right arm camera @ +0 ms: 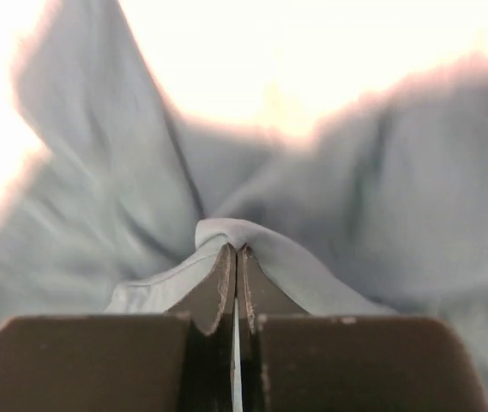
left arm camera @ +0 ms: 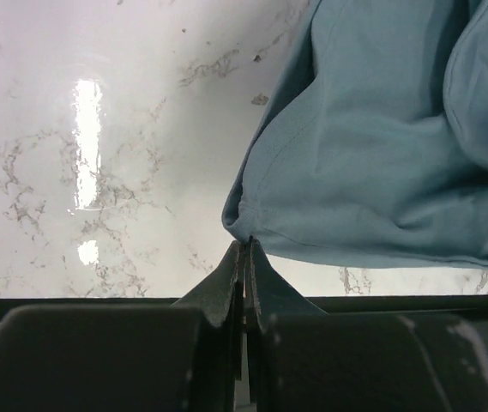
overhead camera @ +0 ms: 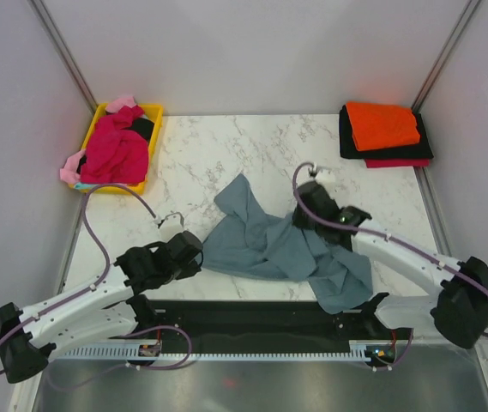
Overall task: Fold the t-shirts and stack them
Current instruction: Flatten the tshirt out
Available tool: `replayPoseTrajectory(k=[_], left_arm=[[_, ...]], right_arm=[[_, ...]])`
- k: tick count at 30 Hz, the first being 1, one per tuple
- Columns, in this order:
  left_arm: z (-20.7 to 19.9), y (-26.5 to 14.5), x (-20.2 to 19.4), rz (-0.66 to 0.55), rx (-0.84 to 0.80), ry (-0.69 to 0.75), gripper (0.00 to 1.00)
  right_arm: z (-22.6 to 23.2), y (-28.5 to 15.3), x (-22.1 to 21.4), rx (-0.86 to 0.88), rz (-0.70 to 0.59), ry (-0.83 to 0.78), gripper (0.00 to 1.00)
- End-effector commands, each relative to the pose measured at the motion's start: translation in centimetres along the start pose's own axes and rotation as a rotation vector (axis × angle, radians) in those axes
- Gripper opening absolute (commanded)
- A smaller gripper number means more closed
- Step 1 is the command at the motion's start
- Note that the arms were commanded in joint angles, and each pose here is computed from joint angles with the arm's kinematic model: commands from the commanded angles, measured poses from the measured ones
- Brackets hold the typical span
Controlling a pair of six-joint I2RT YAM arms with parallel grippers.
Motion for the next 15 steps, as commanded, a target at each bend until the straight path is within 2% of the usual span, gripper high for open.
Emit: replayPoseTrajectory(k=[1,2,3,5,7,8,9,10,11,12,13,14,15], left_arm=[[0.6,-0.7,1.1,-0.088,0.032,-0.069,0.02],[0.8,-0.8,1.0,-0.083,0.039,-0.067,0.02],[0.9,-0.9,1.0,-0.083,0.039,-0.074,0.02],[1.4,-1.0,0.9,-0.078,0.051,-0.079,0.02],[1.8,-1.4,0.9,-0.091,0.05,-0.109,0.02],[2.0,-1.5,0.9,-0.094,0.057,-0.128,0.02],[2.3,-1.7,1.1,-0.109,0.061,-0.138,0.02],[2.3,-2.2,1.4,-0.126,0.04,-0.159,0.02],[2.4,-2.4,1.6,-0.139,0.039,-0.164,0.02],[2.8,-2.7,1.9,-0.164,0.059,-0.172,0.02],[2.6,-3.2,2.4,-0.185,0.052,-0.179,0.02],[2.7,-3.4,2.7,-0.197,0.06,-0.172,0.02],[2.9,-3.5,2.9,-0.211,0.079,-0.164,0.02]], right_arm=[[0.9,0.8,12.2,0.139,-0.202,0.049,0.0],[1.8,-0.4,16.9,0.187,-0.285,0.059,0.0],[0.9,2.2,18.7,0.152,-0.259,0.074,0.0],[1.5,3.9,21.8,0.22,-0.241,0.078,0.0],[1.6,7.1,25.4,0.229,-0.244,0.098,0.0],[2.2,7.1,27.9,0.274,-0.281,0.101,0.0],[1.1,10.8,27.7,0.235,-0.232,0.117,0.0],[0.8,12.2,28.4,0.238,-0.229,0.113,0.0],[1.1,12.2,30.8,0.27,-0.283,0.095,0.0],[0.4,15.8,29.9,0.298,-0.211,0.05,0.03],[0.2,16.9,30.2,0.319,-0.187,0.022,0.43],[0.9,15.5,33.4,0.353,-0.253,-0.012,0.7],[-0.4,18.1,30.9,0.281,-0.095,-0.02,0.82]])
Point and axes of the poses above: each gripper's point midway between its finger pads, its own y axis out along the fingers, its own z axis along the line the jaws close on, x = y × z, the point moved 8 cm from there along -y, back along the fingers, and after that the axes turned 6 degrees about -y, right-handed, at the moved point
